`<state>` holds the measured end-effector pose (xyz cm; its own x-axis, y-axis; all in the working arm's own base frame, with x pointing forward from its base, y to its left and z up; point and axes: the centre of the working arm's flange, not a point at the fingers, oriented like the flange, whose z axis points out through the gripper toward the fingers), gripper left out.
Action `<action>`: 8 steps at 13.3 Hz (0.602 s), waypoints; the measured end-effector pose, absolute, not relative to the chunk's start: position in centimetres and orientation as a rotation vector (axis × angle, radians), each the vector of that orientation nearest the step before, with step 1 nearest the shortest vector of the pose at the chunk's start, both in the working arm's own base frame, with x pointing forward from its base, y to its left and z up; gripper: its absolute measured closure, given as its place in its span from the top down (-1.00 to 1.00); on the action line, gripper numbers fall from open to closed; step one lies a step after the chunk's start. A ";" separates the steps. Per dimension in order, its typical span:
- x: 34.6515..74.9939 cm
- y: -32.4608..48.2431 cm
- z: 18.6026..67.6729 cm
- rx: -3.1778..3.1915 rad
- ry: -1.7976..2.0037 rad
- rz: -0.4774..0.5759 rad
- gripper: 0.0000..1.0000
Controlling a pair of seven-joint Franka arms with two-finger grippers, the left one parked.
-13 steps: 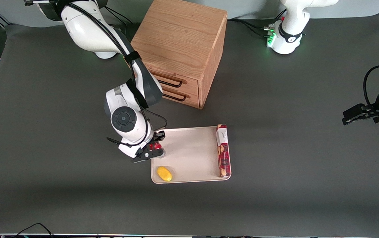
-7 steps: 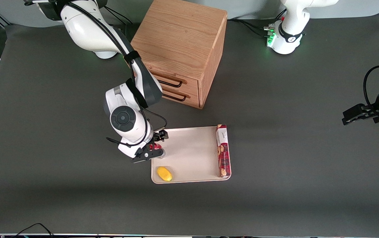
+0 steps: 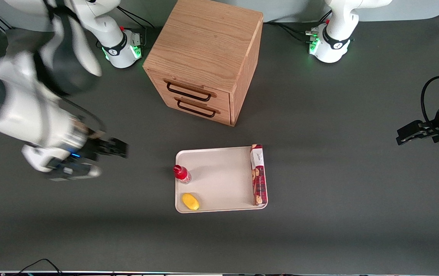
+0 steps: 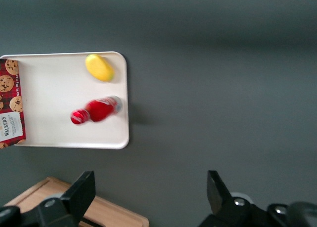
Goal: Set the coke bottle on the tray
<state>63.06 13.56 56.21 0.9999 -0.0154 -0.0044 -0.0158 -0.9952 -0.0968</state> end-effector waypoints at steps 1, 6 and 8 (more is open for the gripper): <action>61.5 10.3 58.0 -3.041 0.077 -0.001 1.00; 54.8 0.5 58.7 -3.052 0.259 0.051 1.00; 53.7 -0.1 58.6 -3.058 0.294 0.058 1.00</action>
